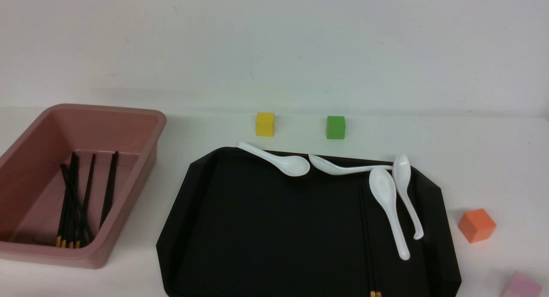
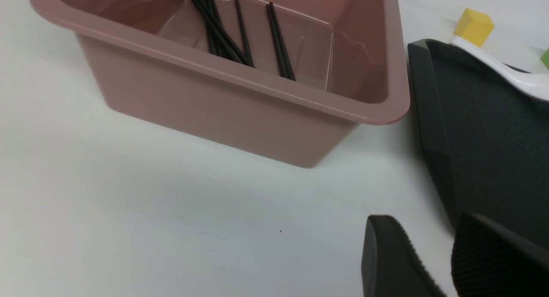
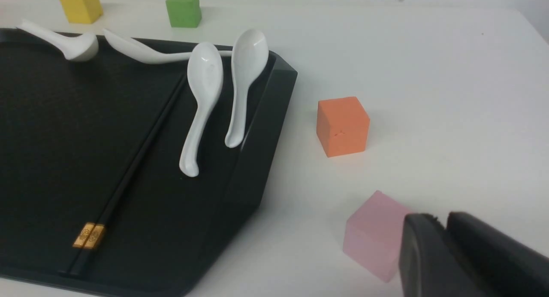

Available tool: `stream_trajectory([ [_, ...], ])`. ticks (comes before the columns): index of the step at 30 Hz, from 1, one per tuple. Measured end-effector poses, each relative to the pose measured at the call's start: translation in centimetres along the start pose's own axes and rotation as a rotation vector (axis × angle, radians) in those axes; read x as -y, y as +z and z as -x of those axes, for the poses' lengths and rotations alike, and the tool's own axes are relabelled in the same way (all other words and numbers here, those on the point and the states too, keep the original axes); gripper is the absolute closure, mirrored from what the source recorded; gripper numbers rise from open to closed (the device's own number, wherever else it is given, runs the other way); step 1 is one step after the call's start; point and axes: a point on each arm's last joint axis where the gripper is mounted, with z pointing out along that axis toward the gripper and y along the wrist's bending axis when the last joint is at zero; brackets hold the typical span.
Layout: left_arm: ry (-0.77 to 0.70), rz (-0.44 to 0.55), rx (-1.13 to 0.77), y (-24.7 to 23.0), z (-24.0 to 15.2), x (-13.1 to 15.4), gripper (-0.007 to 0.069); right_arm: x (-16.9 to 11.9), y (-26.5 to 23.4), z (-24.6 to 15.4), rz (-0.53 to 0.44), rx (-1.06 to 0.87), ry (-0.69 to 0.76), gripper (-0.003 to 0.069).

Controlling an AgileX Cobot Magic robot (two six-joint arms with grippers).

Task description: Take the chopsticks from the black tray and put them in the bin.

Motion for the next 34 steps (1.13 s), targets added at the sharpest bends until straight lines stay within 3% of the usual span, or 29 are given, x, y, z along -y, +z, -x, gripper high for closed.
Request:
stream_trajectory([
  [34,0.000,0.000,0.000,0.00,0.00,0.00,0.0386,0.00,0.00,-0.01,0.000,-0.001,-0.001,0.0530],
])
